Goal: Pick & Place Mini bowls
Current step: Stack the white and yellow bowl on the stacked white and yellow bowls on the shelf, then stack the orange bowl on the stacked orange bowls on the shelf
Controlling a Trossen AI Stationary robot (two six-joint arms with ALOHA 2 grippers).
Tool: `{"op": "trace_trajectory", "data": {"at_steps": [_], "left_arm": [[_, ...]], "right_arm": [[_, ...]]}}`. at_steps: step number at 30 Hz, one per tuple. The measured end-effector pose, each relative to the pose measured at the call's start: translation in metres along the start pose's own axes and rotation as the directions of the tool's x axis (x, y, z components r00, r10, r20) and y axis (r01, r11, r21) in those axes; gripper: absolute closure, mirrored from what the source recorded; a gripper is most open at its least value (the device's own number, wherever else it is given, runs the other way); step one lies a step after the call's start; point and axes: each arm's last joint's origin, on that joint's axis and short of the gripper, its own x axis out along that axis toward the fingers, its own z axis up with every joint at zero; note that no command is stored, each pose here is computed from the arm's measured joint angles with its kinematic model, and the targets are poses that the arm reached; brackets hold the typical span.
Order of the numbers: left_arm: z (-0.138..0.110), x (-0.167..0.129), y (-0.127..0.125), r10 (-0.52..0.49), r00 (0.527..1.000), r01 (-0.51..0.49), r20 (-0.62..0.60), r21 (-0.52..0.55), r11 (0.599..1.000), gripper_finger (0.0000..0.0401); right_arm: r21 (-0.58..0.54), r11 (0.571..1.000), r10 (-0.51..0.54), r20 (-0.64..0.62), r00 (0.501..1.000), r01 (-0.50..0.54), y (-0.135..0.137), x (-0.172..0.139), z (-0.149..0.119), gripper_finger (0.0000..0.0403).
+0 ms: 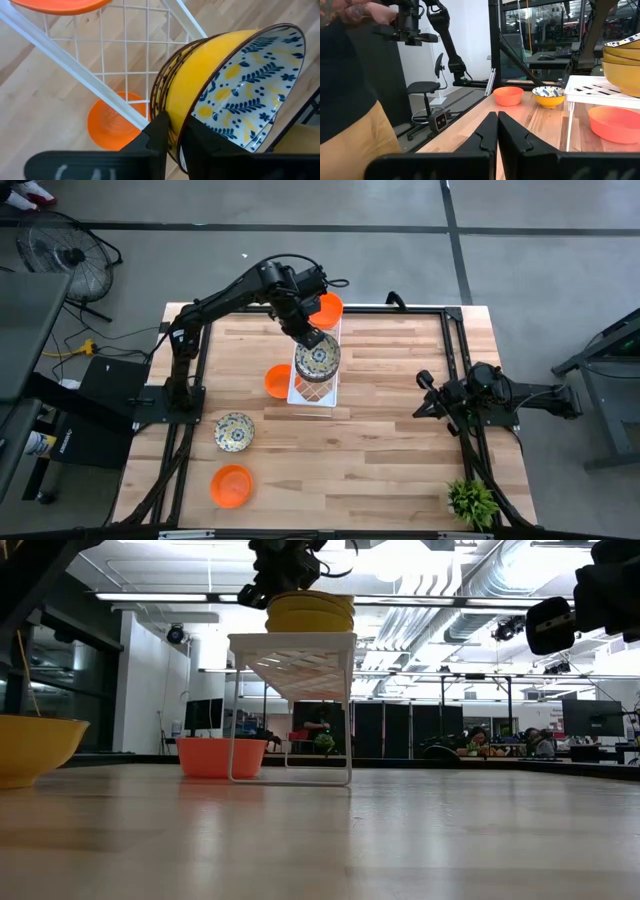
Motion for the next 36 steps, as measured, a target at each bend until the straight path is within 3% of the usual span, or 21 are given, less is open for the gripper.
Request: {"op": "trace_trajectory", "data": {"at_steps": [9, 21, 25, 30, 36], "left_arm": [[-0.002, -0.005, 0.000, 0.018, 1.000, -0.018, 0.021, 0.014, 1.000, 0.0355], [-0.008, -0.011, -0.004, 0.057, 0.997, -0.065, 0.054, 0.142, 0.988, 0.0348], [-0.016, -0.026, -0.006, 0.082, 0.991, -0.099, 0.107, 0.166, 0.981, 0.0312], [-0.020, -0.030, -0.015, 0.142, 0.972, -0.181, 0.187, 0.211, 0.961, 0.0240], [-0.043, -0.055, -0.020, 0.222, 0.937, -0.284, 0.270, 0.220, 0.933, 0.0180]], "right_arm": [[0.000, 1.000, 0.000, 0.000, 1.000, 0.000, 0.000, 0.000, 0.000, 0.0402], [0.000, 1.000, -0.001, 0.000, 1.000, 0.001, 0.000, 0.000, 0.000, 0.0402], [-0.001, 1.000, -0.001, 0.002, 1.000, 0.001, 0.000, 0.000, 0.000, 0.0402], [-0.002, 1.000, -0.001, 0.003, 1.000, 0.001, 0.000, 0.000, 0.000, 0.0402], [-0.003, 1.000, -0.001, 0.005, 1.000, 0.001, 0.000, 0.000, 0.000, 0.0402]]}}
